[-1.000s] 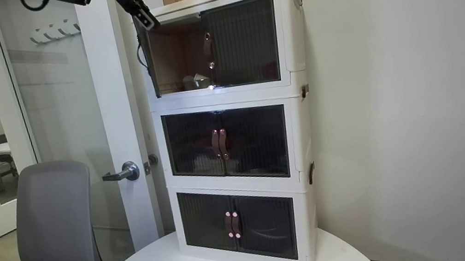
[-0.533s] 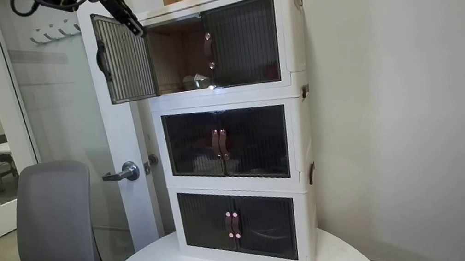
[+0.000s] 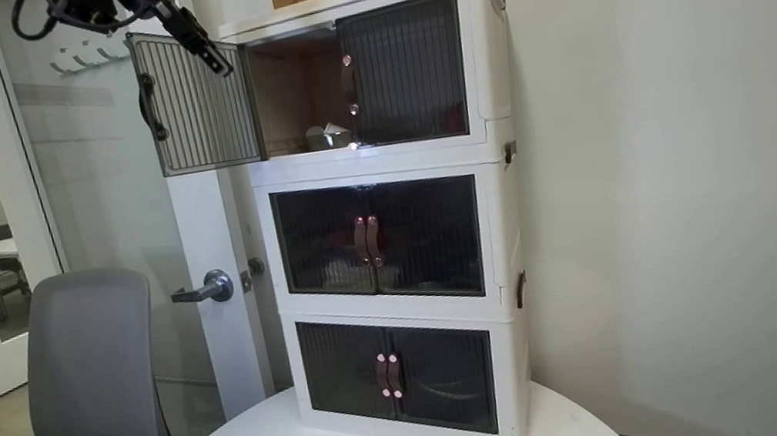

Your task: Open the doors of the top compartment of the cabinet.

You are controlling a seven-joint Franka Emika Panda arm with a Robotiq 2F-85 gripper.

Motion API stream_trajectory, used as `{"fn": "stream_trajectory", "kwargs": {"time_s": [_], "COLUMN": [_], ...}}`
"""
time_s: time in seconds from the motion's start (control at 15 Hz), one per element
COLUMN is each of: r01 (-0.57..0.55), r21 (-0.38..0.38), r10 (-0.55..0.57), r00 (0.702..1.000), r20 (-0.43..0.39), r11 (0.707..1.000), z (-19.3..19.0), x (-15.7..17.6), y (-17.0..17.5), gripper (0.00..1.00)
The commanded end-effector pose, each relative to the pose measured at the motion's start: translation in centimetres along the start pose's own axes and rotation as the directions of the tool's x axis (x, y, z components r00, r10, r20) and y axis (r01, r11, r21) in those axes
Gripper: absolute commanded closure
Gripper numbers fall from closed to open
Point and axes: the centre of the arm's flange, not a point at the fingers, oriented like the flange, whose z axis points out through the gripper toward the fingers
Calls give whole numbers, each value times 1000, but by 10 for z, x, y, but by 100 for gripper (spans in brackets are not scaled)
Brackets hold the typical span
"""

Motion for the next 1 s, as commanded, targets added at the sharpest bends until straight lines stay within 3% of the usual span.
{"fn": "stream_trajectory", "kwargs": {"time_s": [0.0,0.2,0.67,0.8,0.93], "r01": [6,-34,-174,-161,-75], "r21": [32,39,4,8,77], "r10": [-5,36,172,158,90], "r00": [1000,999,969,961,972], "r20": [-24,-41,-175,-226,-215], "r11": [999,999,985,987,994], "z": [-4,2,10,19,34], "x": [20,33,88,94,88], "y": [-22,-14,28,36,40], "gripper": [0,0,0,0,0]}}
